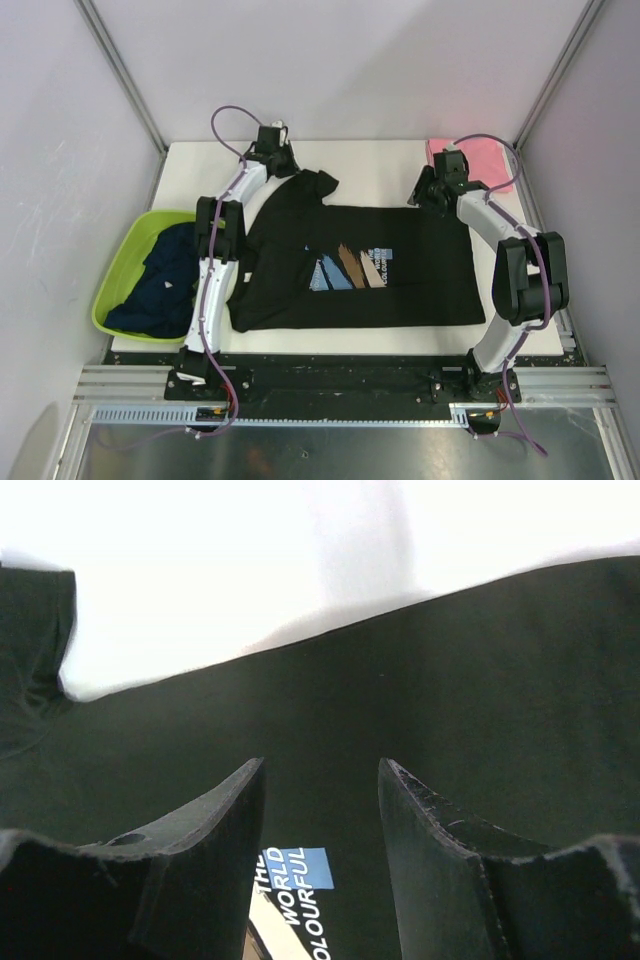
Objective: Fold and stack the t-shirts
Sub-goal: Grap the side of the flattened tshirt furthest away from the robot with both arms
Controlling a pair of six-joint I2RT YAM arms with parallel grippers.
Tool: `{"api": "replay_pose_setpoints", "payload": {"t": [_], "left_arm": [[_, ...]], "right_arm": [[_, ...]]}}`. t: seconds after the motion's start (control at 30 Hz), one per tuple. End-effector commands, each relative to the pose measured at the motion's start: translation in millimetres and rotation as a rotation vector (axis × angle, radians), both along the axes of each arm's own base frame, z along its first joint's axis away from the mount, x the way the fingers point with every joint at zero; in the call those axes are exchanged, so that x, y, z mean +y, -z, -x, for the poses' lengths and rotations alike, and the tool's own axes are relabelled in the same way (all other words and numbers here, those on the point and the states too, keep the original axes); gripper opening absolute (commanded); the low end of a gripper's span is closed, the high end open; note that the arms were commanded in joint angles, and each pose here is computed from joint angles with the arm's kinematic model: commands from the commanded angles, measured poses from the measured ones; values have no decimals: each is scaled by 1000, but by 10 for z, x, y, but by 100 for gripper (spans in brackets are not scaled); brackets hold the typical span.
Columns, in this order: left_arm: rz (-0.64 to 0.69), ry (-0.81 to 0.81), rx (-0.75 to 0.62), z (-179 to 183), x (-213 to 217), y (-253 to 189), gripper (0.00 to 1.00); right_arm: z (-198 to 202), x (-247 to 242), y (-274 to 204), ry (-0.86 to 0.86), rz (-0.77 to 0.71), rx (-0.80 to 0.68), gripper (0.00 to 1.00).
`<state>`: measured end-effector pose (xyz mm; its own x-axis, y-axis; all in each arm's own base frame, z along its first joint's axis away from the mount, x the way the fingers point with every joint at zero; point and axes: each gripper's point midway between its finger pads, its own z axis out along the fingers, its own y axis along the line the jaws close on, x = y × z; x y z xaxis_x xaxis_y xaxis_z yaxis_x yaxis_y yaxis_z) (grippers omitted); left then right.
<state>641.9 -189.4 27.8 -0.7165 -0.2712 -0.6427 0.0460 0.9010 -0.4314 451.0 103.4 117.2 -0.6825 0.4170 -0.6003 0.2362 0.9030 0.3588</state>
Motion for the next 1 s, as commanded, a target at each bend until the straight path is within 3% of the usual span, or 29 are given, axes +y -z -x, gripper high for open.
{"api": "replay_pose_setpoints", "payload": {"t": [0.0, 0.4, 0.67, 0.97], "left_arm": [[-7, -34, -50, -71, 56, -291, 2], [34, -118, -179, -282, 188, -830, 0], [81, -102, -178, -299, 123, -809, 0], [100, -100, -162, -289, 111, -735, 0]], "right_arm": [[-120, -224, -143, 54, 2, -59, 53], [-334, -956, 226, 223, 26, -27, 50], [-387, -1413, 611, 289, 24, 26, 41], [-488, -1604, 742, 311, 31, 41, 34]]}}
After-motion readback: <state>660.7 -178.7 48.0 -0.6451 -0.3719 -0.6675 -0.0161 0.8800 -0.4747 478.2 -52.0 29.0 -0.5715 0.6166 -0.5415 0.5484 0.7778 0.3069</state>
